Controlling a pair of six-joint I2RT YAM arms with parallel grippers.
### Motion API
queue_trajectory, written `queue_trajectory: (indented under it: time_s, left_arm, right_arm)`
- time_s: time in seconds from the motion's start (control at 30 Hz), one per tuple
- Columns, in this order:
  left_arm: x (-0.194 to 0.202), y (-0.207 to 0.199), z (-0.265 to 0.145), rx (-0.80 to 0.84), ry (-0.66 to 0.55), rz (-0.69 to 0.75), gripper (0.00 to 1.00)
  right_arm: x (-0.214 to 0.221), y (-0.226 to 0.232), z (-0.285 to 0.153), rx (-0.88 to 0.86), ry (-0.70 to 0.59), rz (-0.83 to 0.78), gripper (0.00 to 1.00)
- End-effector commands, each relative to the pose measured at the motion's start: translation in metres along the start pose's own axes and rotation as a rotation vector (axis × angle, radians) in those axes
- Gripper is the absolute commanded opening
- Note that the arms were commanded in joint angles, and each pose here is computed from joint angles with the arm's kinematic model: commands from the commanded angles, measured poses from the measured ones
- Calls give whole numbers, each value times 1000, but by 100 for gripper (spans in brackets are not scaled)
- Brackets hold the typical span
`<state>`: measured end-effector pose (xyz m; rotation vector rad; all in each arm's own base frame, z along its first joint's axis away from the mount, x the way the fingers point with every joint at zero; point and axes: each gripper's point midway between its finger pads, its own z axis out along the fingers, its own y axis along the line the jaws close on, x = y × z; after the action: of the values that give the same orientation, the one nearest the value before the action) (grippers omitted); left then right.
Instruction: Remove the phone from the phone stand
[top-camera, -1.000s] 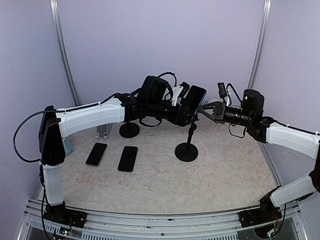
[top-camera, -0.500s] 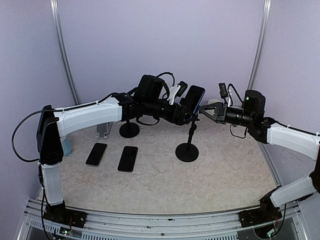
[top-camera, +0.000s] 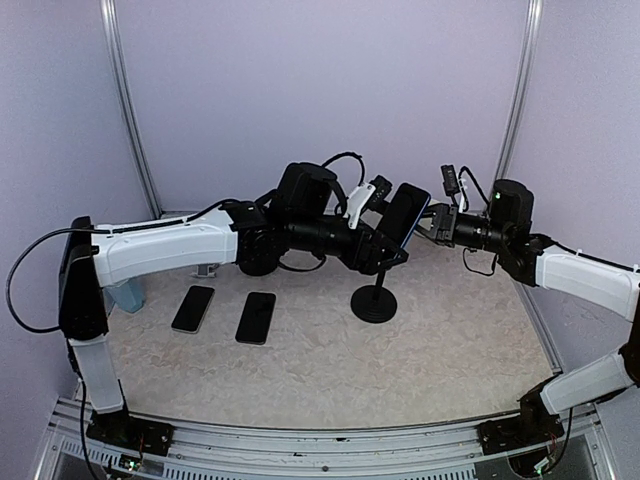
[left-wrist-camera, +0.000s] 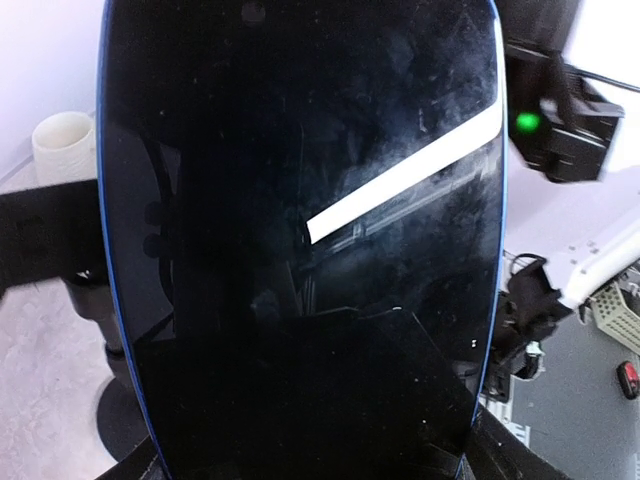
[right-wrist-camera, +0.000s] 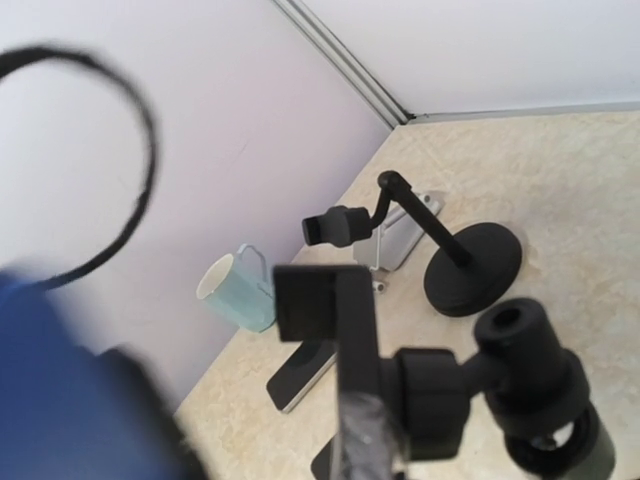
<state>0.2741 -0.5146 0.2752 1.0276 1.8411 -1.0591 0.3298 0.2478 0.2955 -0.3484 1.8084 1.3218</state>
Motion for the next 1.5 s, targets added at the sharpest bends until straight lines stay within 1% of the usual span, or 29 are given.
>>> queue_trajectory:
  time_s: [0.0, 0.03, 0.1, 0.23, 0.3, 0.33, 0.47, 0.57, 0.7, 0.77, 0.87, 1.17, 1.33, 1.47]
  left_arm:
    - [-54, -44, -56, 55, -231, 62, 8]
    - [-57, -41, -70, 24, -264, 46, 8]
    - [-46, -27, -85, -56, -280, -2, 7]
    - [-11, 2, -107, -206, -290, -180, 6]
    - [17, 23, -113, -315, -263, -276, 6]
    - [30, 29, -114, -344, -244, -306, 5]
    - [82, 45, -109, -531, -144, -378, 3]
    - [116, 57, -102, -617, -78, -470, 0]
    - [144, 69, -89, -694, -27, -519, 0]
    - [165, 77, -78, -740, 34, -541, 0]
    - [184, 83, -64, -780, 91, -558, 0]
    - [214, 92, -38, -838, 181, -608, 9]
    - [227, 94, -27, -842, 222, -619, 12]
    - [237, 95, -20, -842, 248, -628, 13]
  right_arm:
    - [-19, -4, -4, 40, -67, -57, 0]
    - [-20, -4, -3, 40, -68, -60, 0]
    - [-21, -4, -3, 39, -73, -63, 0]
    - [-26, 0, -2, 29, -83, -73, 0]
    - [-29, 2, -3, 27, -87, -81, 0]
    - [-32, 4, -3, 26, -91, -88, 0]
    - [-37, 10, -5, 18, -99, -103, 0]
    - [-41, 15, -6, 14, -105, -119, 0]
    - [-44, 17, -8, 29, -117, -139, 0]
    - [-44, 16, -9, 36, -115, -139, 0]
    - [-42, 15, -9, 39, -113, -139, 0]
    - [-45, 17, -9, 39, -115, -153, 0]
    - [-43, 16, -8, 37, -111, -154, 0]
    - [-42, 16, -8, 33, -107, -153, 0]
